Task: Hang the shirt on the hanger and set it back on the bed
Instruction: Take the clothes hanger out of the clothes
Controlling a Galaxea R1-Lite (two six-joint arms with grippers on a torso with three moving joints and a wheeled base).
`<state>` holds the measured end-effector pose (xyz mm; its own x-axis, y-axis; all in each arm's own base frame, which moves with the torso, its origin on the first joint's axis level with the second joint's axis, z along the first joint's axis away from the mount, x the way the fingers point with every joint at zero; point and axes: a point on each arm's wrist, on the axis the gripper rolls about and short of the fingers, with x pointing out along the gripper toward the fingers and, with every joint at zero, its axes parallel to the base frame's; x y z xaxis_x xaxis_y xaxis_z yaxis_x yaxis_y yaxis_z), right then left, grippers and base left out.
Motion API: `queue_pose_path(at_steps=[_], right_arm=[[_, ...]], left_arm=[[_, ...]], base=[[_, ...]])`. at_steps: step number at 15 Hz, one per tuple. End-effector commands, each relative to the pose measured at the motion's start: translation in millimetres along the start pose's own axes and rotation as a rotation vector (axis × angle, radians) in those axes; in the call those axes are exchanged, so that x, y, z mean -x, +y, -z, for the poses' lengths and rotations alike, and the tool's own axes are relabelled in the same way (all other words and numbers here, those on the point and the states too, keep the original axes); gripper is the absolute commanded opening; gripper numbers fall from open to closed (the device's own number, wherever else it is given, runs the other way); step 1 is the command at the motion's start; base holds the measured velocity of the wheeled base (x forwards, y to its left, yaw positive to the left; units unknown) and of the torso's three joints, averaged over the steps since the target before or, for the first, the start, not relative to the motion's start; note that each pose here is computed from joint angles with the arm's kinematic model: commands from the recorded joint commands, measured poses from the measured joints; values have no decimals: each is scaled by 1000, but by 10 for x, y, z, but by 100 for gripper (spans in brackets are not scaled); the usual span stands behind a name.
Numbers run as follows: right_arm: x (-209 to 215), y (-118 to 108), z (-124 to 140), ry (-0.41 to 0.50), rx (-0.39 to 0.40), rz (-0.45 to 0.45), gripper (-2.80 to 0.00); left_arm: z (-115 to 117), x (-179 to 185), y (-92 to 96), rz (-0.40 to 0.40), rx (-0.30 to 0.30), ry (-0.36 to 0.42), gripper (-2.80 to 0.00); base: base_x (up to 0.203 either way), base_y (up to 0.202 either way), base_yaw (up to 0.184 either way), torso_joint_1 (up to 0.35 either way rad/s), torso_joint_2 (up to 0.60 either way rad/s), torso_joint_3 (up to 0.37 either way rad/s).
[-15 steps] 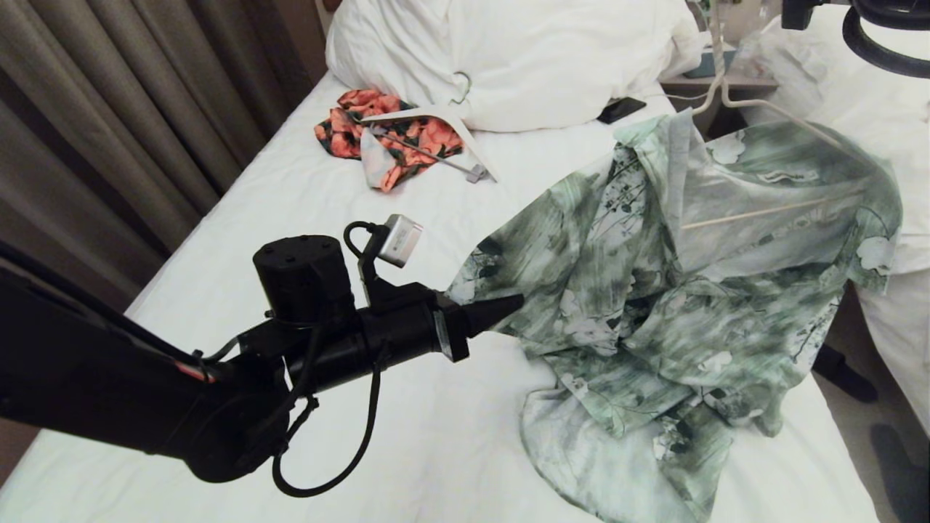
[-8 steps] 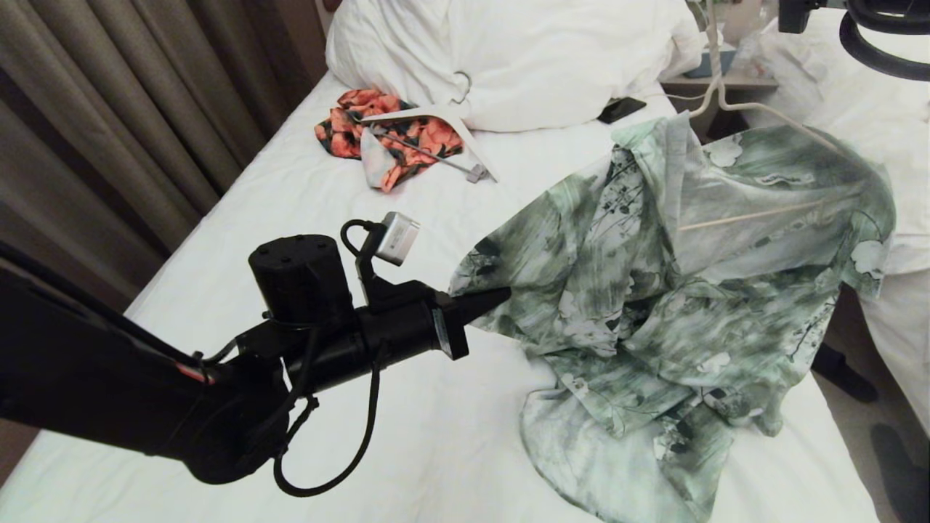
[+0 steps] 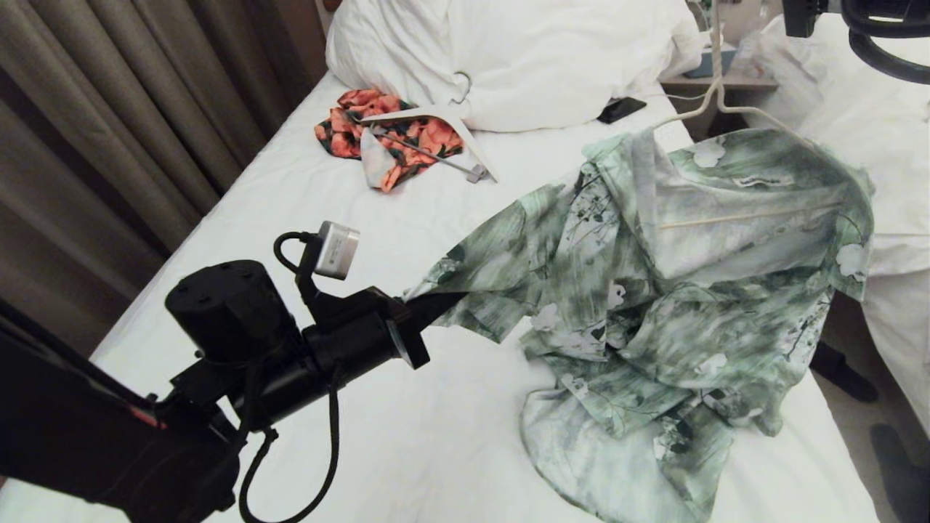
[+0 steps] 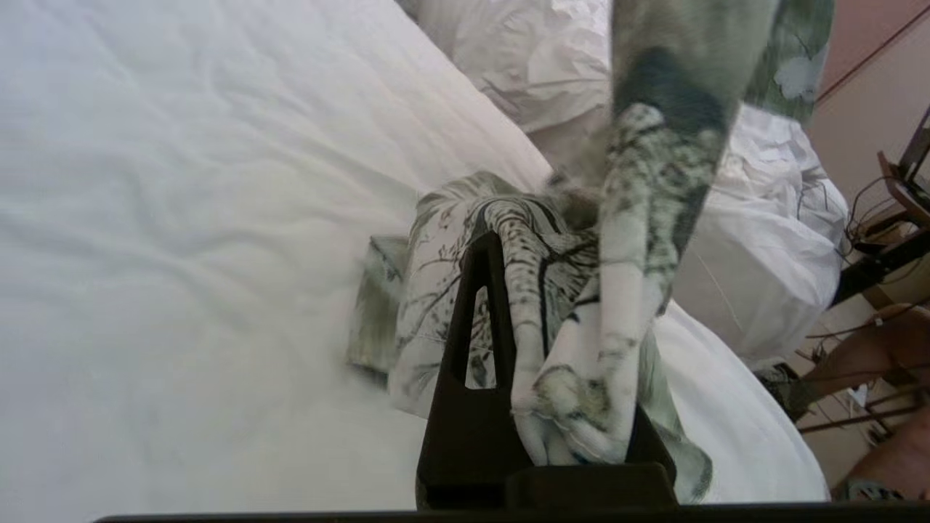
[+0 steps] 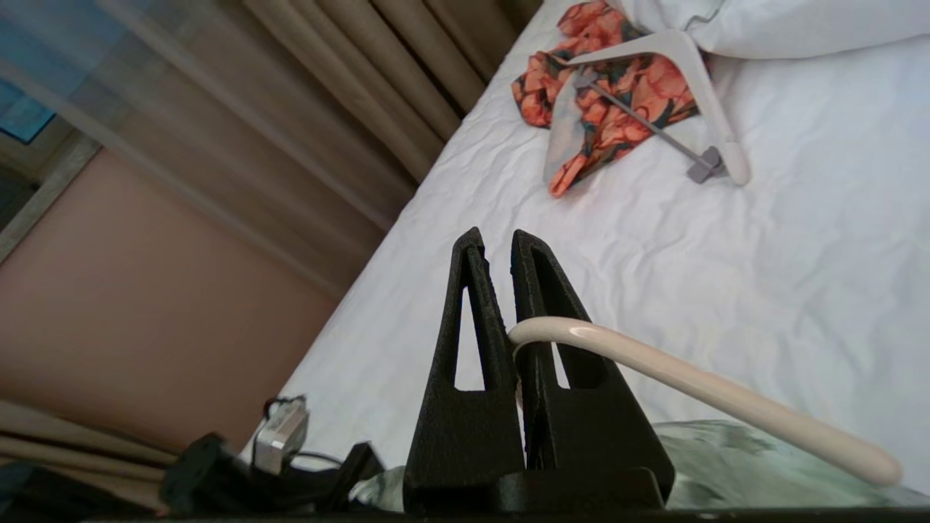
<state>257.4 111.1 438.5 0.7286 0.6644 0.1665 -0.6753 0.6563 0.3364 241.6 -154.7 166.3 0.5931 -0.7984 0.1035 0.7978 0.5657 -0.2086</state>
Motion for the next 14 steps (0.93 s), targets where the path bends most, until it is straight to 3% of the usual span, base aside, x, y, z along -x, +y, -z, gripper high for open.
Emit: queue_pose_path(at_steps=[1, 3, 8, 10, 14], right_arm=[[9, 1, -11, -4, 0, -1, -280], [13, 11, -18, -9, 3, -5, -280], [13, 20, -38, -28, 12, -11, -280], [22, 16, -50, -34, 15, -10, -280], [93, 34, -138, -87, 34, -4, -280]], left_arm=[[126, 180, -28, -17, 22, 49, -280], [333, 340, -20, -44, 46, 123, -280], [969, 540, -63, -34, 30, 357, -280], [1049, 607, -87, -33, 29, 397, -280], [1112, 472, -173, 24, 17, 404, -280]], base=[[0, 0, 0, 0, 0, 0], [0, 0, 0, 0, 0, 0], [0, 0, 0, 0, 0, 0], [0, 0, 0, 0, 0, 0], [0, 0, 0, 0, 0, 0]])
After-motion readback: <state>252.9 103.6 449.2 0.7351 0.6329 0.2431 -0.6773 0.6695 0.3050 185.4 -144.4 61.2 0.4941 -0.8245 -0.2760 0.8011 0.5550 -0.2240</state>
